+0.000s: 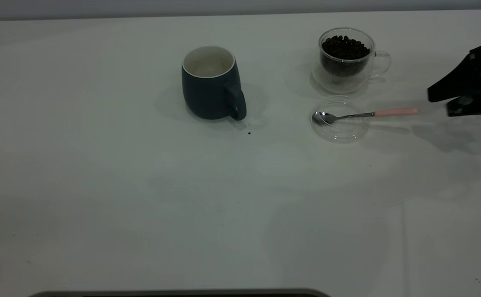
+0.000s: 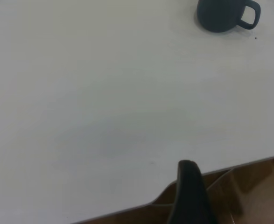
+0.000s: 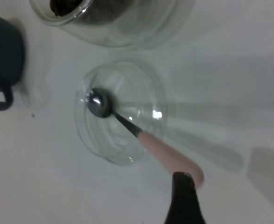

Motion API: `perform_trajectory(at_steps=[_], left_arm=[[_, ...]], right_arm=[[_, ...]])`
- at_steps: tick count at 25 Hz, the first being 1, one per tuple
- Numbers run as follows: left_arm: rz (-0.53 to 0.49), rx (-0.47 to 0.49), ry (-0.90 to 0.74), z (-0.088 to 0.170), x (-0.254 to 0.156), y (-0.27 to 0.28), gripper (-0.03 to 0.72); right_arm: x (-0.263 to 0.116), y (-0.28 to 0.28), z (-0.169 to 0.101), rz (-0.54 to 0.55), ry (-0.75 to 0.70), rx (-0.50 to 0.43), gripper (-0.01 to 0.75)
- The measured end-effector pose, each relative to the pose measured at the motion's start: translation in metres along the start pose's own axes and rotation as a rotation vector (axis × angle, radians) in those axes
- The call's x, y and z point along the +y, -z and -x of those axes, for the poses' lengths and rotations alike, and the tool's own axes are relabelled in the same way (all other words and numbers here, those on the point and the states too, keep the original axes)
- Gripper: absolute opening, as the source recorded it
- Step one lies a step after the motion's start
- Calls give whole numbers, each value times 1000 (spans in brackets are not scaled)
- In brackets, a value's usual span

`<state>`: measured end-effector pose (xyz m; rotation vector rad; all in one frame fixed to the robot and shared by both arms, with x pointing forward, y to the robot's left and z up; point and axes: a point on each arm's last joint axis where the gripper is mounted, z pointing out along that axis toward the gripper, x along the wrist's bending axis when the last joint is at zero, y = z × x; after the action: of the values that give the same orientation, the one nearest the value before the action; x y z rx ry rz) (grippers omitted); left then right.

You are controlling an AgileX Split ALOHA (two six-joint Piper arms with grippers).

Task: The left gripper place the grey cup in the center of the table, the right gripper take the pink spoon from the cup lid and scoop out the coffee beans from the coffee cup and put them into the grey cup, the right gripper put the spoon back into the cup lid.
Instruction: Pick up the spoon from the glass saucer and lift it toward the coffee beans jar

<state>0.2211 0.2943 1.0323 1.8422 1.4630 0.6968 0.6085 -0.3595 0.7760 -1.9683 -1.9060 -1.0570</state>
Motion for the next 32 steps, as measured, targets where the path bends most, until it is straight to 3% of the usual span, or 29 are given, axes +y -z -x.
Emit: perform_trajectory(at_steps=[10, 19, 27, 32], left_arm=[[0, 0, 0, 0, 0, 0, 565], [0, 0, 1, 0, 0, 0, 565], [0, 0, 1, 0, 0, 0, 565], [0, 0, 1, 0, 0, 0, 565]], right_arm=[[-3, -27, 12, 11, -53, 140, 589], [-11, -64, -6, 7, -37, 182, 589], [-15, -70, -5, 8, -45, 186, 587], [-15, -70, -6, 4, -42, 187, 544]])
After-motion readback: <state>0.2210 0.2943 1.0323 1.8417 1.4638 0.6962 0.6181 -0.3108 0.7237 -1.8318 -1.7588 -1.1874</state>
